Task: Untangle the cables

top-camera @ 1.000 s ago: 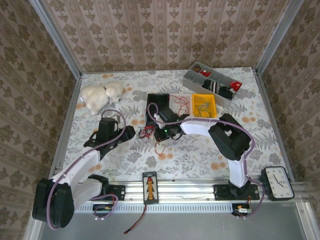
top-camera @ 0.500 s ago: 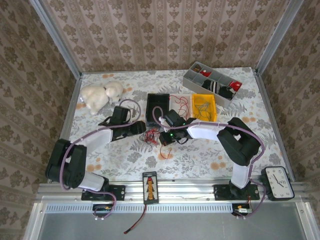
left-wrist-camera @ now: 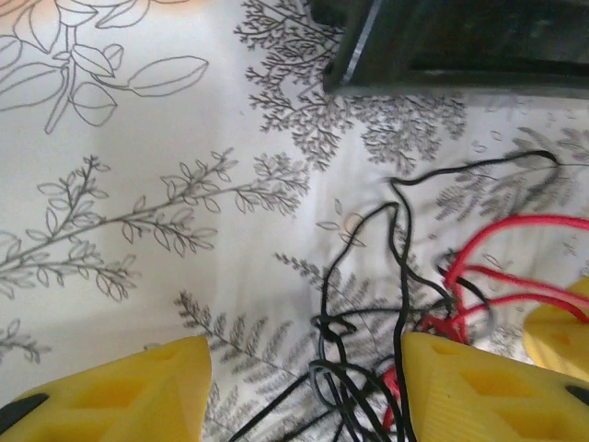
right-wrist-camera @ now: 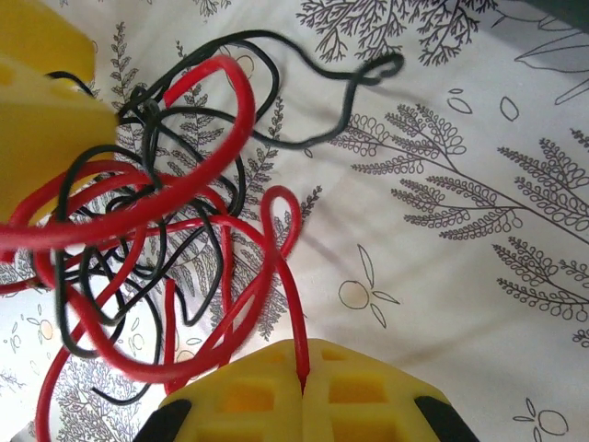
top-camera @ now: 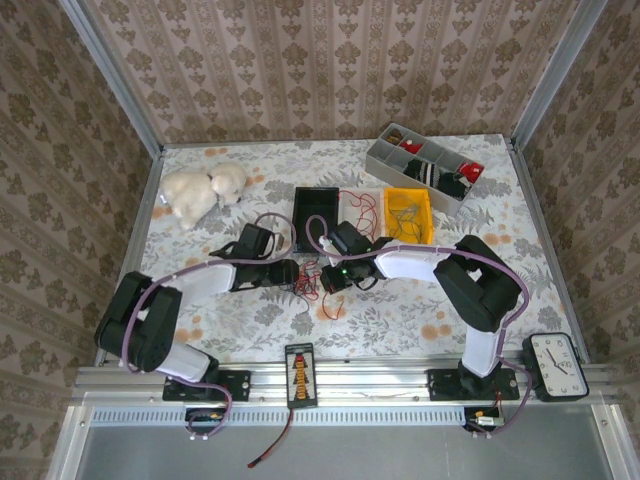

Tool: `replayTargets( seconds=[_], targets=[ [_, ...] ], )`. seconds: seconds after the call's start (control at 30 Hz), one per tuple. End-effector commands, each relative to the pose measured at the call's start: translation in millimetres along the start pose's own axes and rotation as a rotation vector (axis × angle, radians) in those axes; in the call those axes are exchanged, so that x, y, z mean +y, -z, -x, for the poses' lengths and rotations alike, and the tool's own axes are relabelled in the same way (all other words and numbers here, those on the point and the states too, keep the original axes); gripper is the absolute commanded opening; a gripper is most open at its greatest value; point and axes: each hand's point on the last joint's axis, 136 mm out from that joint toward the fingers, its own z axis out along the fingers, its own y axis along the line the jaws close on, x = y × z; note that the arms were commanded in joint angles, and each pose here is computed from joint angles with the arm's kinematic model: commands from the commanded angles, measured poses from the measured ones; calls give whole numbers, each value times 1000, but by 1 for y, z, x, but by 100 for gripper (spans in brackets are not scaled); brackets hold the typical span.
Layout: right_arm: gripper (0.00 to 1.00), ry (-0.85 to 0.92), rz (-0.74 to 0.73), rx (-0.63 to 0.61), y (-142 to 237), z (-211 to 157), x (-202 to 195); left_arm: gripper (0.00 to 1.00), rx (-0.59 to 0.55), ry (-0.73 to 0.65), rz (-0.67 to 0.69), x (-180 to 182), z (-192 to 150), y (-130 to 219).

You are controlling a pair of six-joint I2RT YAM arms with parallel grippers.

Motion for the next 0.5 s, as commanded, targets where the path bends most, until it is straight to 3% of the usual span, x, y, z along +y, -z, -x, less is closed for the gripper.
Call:
replayTargets(
  seconds=[0.0,0.2,0.47],
  targets=[
    [0,18,-3,-21,6,4,1,57,-88,-5,-83,-15,13,14],
    [0,18,-2,-18,5,2,1,57,-139,-7,-81,-10,13,32],
    [0,17,-5,-14,5,1,0,50,-22,-17,3,3,-10,18]
  ],
)
